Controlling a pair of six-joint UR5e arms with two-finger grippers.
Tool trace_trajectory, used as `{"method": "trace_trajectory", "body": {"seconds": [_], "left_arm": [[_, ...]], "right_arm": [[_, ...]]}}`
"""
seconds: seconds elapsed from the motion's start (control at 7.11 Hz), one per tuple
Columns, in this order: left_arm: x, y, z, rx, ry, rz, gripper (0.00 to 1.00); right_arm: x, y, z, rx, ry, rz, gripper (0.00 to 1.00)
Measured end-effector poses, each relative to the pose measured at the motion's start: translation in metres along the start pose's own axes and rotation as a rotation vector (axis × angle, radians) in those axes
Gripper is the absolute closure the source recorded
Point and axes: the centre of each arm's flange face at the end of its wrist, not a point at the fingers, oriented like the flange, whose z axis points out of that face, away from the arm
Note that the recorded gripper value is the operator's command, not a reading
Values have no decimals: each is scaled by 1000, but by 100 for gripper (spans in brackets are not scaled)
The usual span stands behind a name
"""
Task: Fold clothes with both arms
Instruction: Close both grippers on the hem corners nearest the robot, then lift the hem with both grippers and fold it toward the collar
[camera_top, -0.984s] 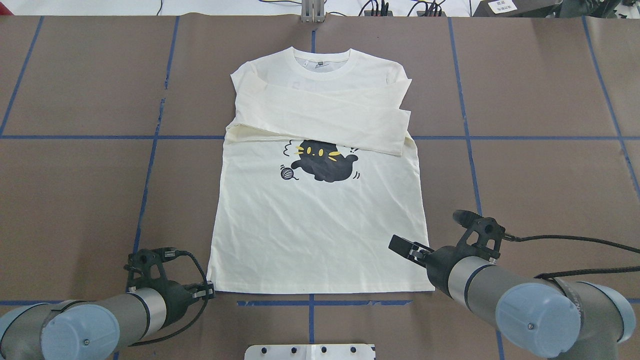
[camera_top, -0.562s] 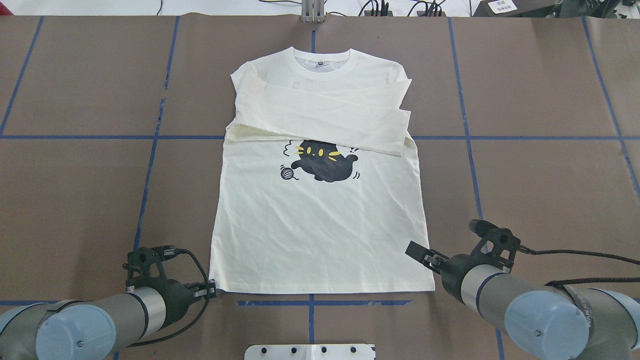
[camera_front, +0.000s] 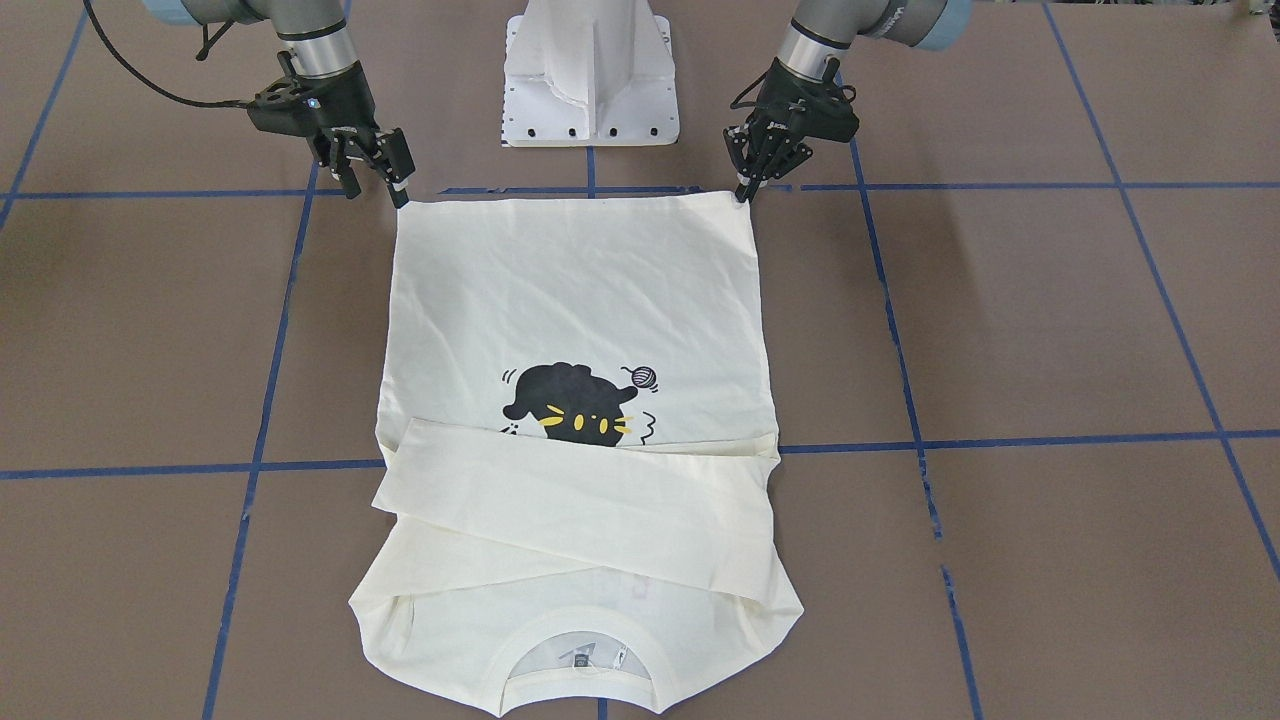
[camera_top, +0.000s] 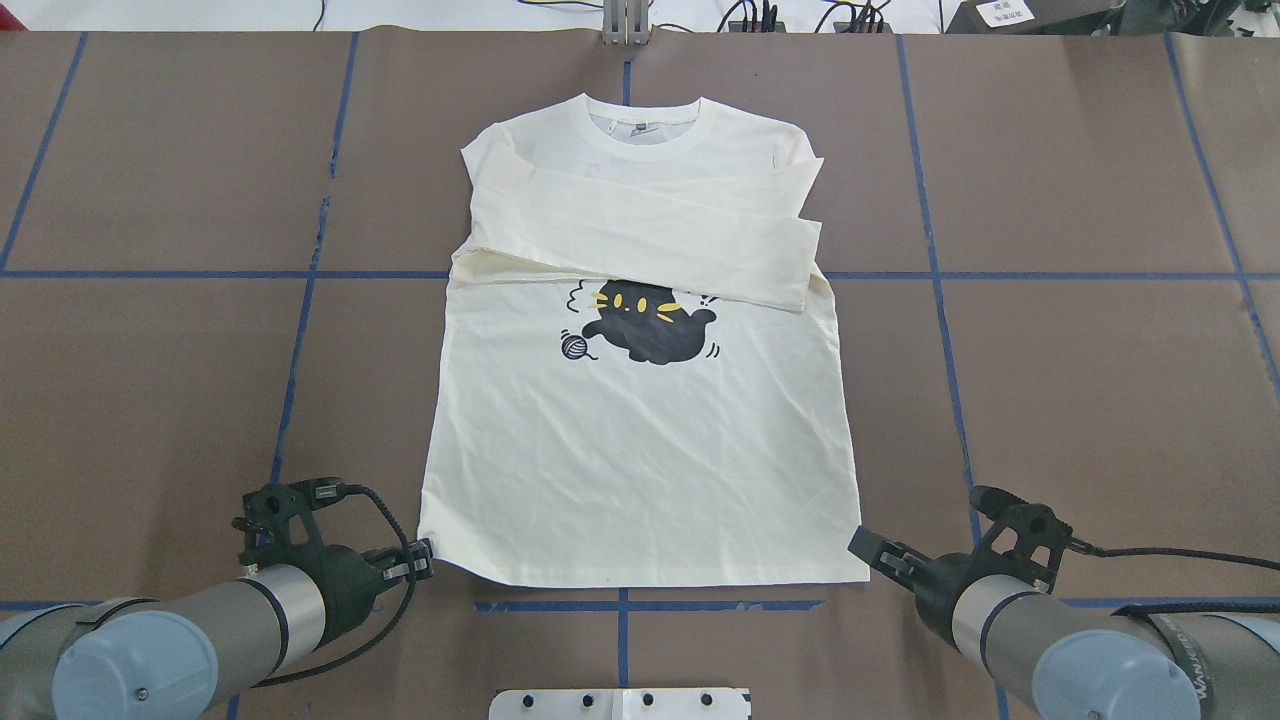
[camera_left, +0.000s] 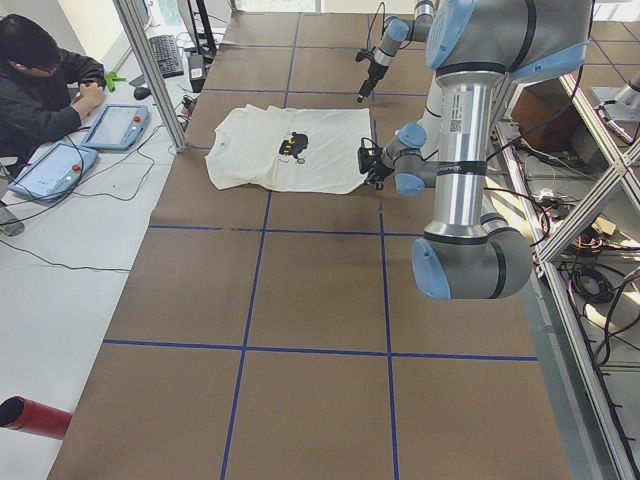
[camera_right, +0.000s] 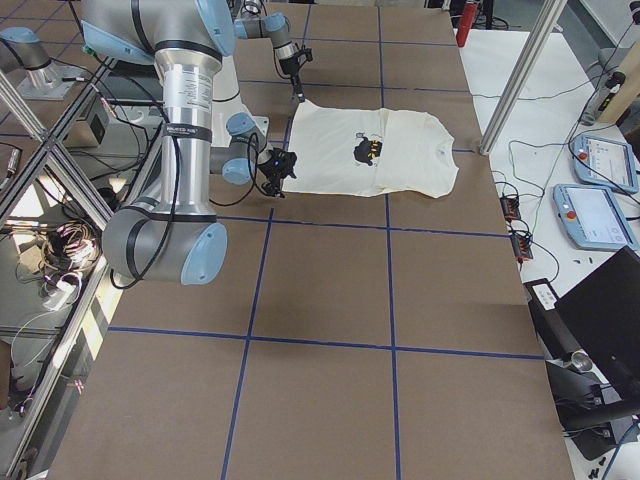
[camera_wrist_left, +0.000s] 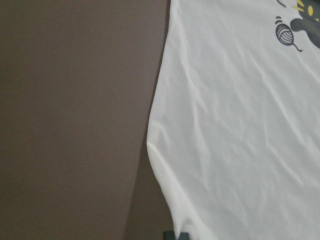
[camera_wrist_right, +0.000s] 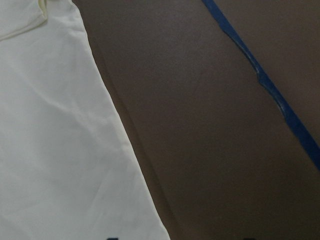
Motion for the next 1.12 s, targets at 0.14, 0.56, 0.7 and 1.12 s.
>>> {"method": "trace_trajectory", "body": {"seconds": [0.14, 0.56, 0.7, 1.12], "left_arm": [[1, -2, -2, 15, 4, -1, 100], [0, -5, -6, 29, 7, -4, 100], [1, -5, -7, 29, 9, -4, 100], [2, -6, -12, 28, 15, -5, 100]], "right_arm": [[0, 7, 1, -1, -4, 0, 28], [-7, 20, 9, 3, -17, -2, 28], [-11, 24, 15, 6, -19, -2, 30], [-14, 30, 26, 18, -18, -5, 60]]}}
